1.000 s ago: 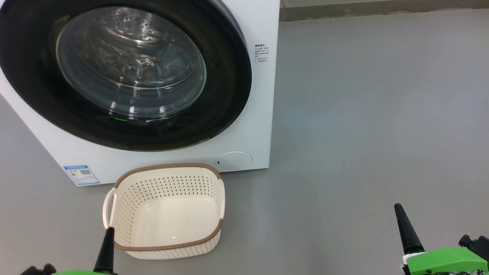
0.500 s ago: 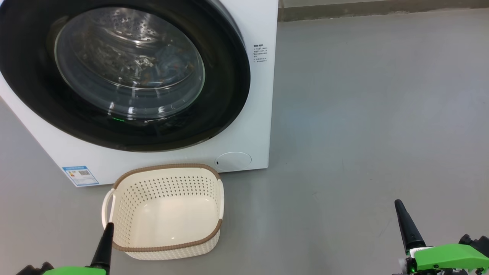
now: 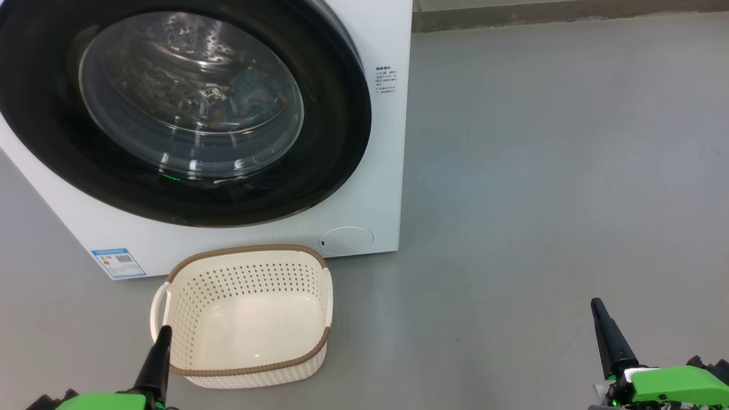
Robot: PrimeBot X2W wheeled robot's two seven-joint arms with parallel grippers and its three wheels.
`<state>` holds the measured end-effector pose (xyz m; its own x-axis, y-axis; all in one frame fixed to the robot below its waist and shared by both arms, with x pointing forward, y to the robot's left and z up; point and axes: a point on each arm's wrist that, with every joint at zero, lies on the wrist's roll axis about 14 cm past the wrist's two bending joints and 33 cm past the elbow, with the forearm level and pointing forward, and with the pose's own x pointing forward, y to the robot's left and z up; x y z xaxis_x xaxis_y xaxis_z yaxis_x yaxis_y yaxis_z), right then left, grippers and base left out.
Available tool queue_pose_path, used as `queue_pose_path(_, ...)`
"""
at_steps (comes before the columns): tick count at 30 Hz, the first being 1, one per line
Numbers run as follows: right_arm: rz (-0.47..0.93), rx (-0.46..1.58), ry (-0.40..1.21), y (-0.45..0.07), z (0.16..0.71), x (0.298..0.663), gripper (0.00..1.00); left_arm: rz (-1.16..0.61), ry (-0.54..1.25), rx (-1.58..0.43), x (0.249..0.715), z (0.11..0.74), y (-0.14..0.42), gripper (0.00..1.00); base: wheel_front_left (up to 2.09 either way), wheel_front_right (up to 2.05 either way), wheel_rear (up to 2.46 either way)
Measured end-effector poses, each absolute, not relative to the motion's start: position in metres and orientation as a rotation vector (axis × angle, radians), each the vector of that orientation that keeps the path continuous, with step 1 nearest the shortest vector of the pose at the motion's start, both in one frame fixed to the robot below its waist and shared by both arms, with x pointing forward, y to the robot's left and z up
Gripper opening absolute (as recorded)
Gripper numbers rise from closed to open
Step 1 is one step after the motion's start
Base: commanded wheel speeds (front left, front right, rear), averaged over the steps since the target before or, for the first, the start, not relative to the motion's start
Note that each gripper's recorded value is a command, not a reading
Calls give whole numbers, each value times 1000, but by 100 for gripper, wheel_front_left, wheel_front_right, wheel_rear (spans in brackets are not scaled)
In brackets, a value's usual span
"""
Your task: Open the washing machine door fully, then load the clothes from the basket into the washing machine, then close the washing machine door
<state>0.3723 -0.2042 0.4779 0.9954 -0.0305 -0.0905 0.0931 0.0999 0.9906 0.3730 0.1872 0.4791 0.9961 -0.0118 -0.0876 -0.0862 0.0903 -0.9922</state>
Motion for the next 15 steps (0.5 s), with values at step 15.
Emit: queue_pose_path(15, -79, 1582, 25, -207, 484, 377, 0, 30, 77, -1580, 378, 485, 185, 0, 0, 0, 0)
